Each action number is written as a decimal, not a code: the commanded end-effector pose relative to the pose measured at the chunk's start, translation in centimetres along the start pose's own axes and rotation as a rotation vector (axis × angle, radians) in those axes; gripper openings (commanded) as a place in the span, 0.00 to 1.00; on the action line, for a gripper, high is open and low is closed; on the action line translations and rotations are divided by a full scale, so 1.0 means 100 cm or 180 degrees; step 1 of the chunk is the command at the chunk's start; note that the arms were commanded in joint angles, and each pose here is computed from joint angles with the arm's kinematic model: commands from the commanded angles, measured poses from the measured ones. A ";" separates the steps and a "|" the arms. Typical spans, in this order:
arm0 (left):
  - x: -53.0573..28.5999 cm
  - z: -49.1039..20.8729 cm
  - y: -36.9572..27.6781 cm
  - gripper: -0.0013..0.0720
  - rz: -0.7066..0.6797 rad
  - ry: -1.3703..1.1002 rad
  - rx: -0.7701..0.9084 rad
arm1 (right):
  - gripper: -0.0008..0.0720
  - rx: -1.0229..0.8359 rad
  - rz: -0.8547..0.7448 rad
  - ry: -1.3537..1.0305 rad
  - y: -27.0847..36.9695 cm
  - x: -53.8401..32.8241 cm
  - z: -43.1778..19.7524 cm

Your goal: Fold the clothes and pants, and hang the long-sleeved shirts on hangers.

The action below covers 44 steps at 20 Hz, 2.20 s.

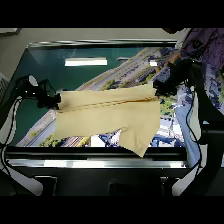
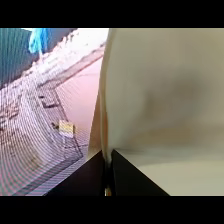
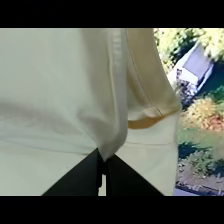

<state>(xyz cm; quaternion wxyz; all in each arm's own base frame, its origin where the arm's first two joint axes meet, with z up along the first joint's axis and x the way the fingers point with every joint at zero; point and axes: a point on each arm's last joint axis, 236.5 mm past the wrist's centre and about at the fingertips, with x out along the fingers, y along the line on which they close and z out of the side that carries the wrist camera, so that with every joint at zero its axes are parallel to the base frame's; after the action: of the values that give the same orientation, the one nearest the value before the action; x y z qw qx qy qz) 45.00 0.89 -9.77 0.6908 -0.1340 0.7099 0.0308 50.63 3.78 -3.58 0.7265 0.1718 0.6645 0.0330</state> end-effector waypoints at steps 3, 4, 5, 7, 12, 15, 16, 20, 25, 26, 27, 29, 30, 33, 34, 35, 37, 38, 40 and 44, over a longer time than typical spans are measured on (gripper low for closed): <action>0.005 0.020 0.000 0.07 0.0006 -0.0269 -0.0087 | 0.06 0.0065 -0.0010 0.0249 -0.007 0.027 -0.010; 0.004 0.021 0.000 0.22 0.0001 -0.0283 -0.0117 | 0.15 0.0071 -0.0006 0.0243 -0.008 0.031 -0.009; 0.000 0.023 0.000 0.50 -0.0003 -0.0310 -0.0116 | 0.21 0.0070 0.0020 0.0215 -0.006 0.031 -0.007; -0.028 0.035 0.004 0.80 -0.0025 -0.0485 -0.0142 | 0.23 -0.0059 0.0008 0.0168 -0.009 0.013 -0.006; -0.122 0.017 0.076 0.80 0.0049 -0.0871 -0.0565 | 0.65 0.0115 0.0358 -0.0175 -0.050 -0.078 -0.018; -0.108 -0.041 0.106 0.80 -0.0115 -0.0801 -0.0982 | 0.65 0.0555 0.0742 0.0013 -0.073 -0.074 -0.086; -0.098 -0.059 0.104 0.80 -0.0268 -0.0789 -0.1110 | 0.65 0.0644 0.0787 0.0102 -0.074 -0.063 -0.117; -0.061 -0.112 0.078 0.80 -0.0796 -0.0701 -0.1385 | 0.66 0.0985 0.0958 0.0241 -0.058 -0.019 -0.211; -0.049 -0.124 0.055 0.80 -0.1100 -0.0578 -0.1423 | 0.66 0.1286 0.1169 0.0317 -0.045 0.015 -0.259; -0.049 -0.124 0.054 0.80 -0.1108 -0.0578 -0.1419 | 0.66 0.1319 0.1198 0.0346 -0.043 0.019 -0.264; -0.049 -0.124 0.053 0.80 -0.1116 -0.0576 -0.1422 | 0.66 0.1336 0.1231 0.0365 -0.041 0.021 -0.268; -0.049 -0.124 0.053 0.80 -0.1119 -0.0578 -0.1425 | 0.66 0.1393 0.1249 0.0387 -0.041 0.026 -0.273; -0.049 -0.124 0.053 0.80 -0.1120 -0.0576 -0.1426 | 0.66 0.1429 0.1258 0.0369 -0.041 0.028 -0.273; -0.049 -0.124 0.053 0.80 -0.1119 -0.0577 -0.1426 | 0.65 0.1540 0.1267 0.0240 -0.043 0.034 -0.267; -0.049 -0.124 0.053 0.80 -0.1119 -0.0577 -0.1426 | 0.65 0.1545 0.1300 0.0190 -0.041 0.035 -0.263; -0.049 -0.124 0.053 0.80 -0.1120 -0.0575 -0.1426 | 0.65 0.1482 0.1270 0.0166 -0.038 0.038 -0.262; -0.049 -0.124 0.053 0.80 -0.1118 -0.0575 -0.1426 | 0.64 0.1272 0.1203 0.0244 -0.021 0.049 -0.268; -0.049 -0.124 0.053 0.80 -0.1118 -0.0575 -0.1426 | 0.43 0.1186 0.1158 0.0275 -0.015 0.053 -0.272; -0.049 -0.125 0.053 0.80 -0.1121 -0.0558 -0.1424 | 0.16 0.1202 0.1136 0.0203 -0.012 0.054 -0.267; -0.036 -0.133 0.056 0.80 -0.1065 -0.0444 -0.1330 | 0.05 0.1184 0.1125 0.0003 -0.012 0.042 -0.254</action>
<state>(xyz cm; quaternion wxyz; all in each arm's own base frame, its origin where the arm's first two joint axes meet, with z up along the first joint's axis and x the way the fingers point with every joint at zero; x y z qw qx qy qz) 31.39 3.85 -5.68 0.6959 -0.3947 0.5951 0.0761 25.33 9.12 -9.98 0.6520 0.4169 0.6319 0.0419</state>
